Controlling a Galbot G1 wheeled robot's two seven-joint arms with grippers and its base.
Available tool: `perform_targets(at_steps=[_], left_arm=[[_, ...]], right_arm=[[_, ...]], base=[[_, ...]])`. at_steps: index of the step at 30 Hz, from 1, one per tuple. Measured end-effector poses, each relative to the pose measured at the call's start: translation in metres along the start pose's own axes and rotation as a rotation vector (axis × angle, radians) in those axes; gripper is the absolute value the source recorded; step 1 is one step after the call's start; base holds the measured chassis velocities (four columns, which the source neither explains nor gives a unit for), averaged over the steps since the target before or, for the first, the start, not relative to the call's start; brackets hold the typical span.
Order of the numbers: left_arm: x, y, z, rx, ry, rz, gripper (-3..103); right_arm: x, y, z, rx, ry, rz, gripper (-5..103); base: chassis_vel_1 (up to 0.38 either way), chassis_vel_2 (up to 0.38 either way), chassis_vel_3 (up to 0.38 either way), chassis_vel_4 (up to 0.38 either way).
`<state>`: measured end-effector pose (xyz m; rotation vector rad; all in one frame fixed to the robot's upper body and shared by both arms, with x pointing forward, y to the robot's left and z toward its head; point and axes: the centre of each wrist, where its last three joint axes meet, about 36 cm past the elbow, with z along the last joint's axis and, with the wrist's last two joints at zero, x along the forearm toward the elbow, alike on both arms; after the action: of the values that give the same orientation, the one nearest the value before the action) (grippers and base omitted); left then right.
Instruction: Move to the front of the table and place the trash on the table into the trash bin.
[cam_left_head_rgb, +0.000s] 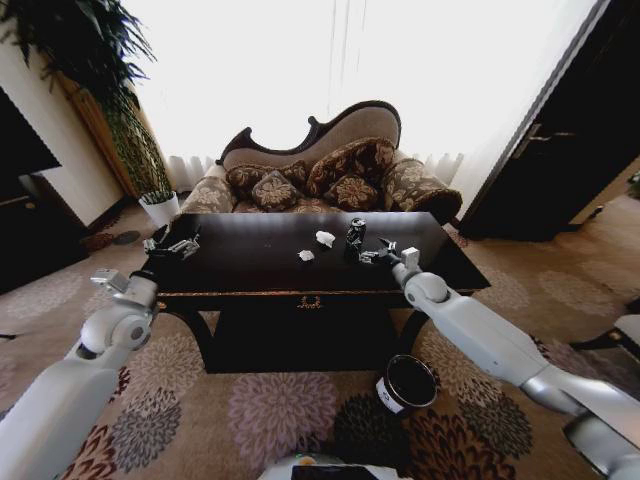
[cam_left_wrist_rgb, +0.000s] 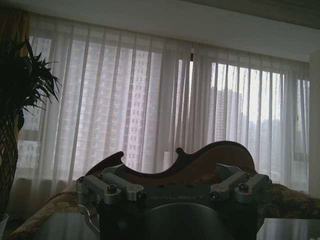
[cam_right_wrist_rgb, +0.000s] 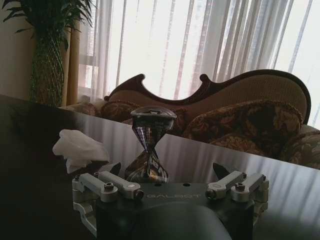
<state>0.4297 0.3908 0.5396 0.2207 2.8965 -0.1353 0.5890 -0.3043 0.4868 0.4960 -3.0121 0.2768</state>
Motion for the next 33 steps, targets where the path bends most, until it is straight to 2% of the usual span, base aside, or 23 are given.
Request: perform_targets(at_steps=[9, 10, 13, 16, 18, 23, 24, 26, 28, 31, 32, 33], left_arm=[[0.000, 0.000, 0.000, 0.000, 0.000, 0.000, 100], [0.000, 0.000, 0.000, 0.000, 0.000, 0.000, 100], [0.000, 0.000, 0.000, 0.000, 0.000, 0.000, 100], [0.000, 0.000, 0.000, 0.000, 0.000, 0.000, 100], [0.000, 0.000, 0.000, 0.000, 0.000, 0.000, 100], [0.000, 0.000, 0.000, 0.000, 0.000, 0.000, 100], [0.000, 0.000, 0.000, 0.000, 0.000, 0.000, 100], [0.000, 0.000, 0.000, 0.000, 0.000, 0.000, 100], [0.000, 0.000, 0.000, 0.000, 0.000, 0.000, 100], [0.000, 0.000, 0.000, 0.000, 0.000, 0.000, 100], [0.000, 0.000, 0.000, 0.000, 0.000, 0.000, 100], [0.000, 0.000, 0.000, 0.000, 0.000, 0.000, 100]], right_arm=[[-0.037, 0.005, -0.021, 0.052, -0.022, 0.008, 101], [-0.042, 0.004, -0.020, 0.059, -0.017, 0.019, 96], [-0.048, 0.002, -0.017, 0.070, -0.013, 0.033, 91], [-0.051, 0.002, -0.014, 0.072, -0.010, 0.038, 75], [-0.052, 0.002, -0.014, 0.072, -0.011, 0.038, 75], [-0.050, 0.004, -0.015, 0.069, -0.019, 0.044, 48], [-0.050, 0.004, -0.015, 0.069, -0.019, 0.044, 48], [-0.046, 0.006, -0.016, 0.060, -0.026, 0.045, 37], [-0.044, 0.008, -0.015, 0.056, -0.025, 0.045, 37], [-0.039, 0.013, -0.012, 0.032, -0.023, 0.058, 21], [-0.039, 0.013, -0.012, 0.032, -0.023, 0.058, 21], [-0.037, 0.016, -0.009, 0.018, -0.018, 0.060, 15]], base=[[0.000, 0.000, 0.000, 0.000], [0.000, 0.000, 0.000, 0.000], [0.000, 0.000, 0.000, 0.000], [0.000, 0.000, 0.000, 0.000], [0.000, 0.000, 0.000, 0.000], [0.000, 0.000, 0.000, 0.000], [0.000, 0.000, 0.000, 0.000], [0.000, 0.000, 0.000, 0.000], [0.000, 0.000, 0.000, 0.000], [0.000, 0.000, 0.000, 0.000], [0.000, 0.000, 0.000, 0.000], [0.000, 0.000, 0.000, 0.000]])
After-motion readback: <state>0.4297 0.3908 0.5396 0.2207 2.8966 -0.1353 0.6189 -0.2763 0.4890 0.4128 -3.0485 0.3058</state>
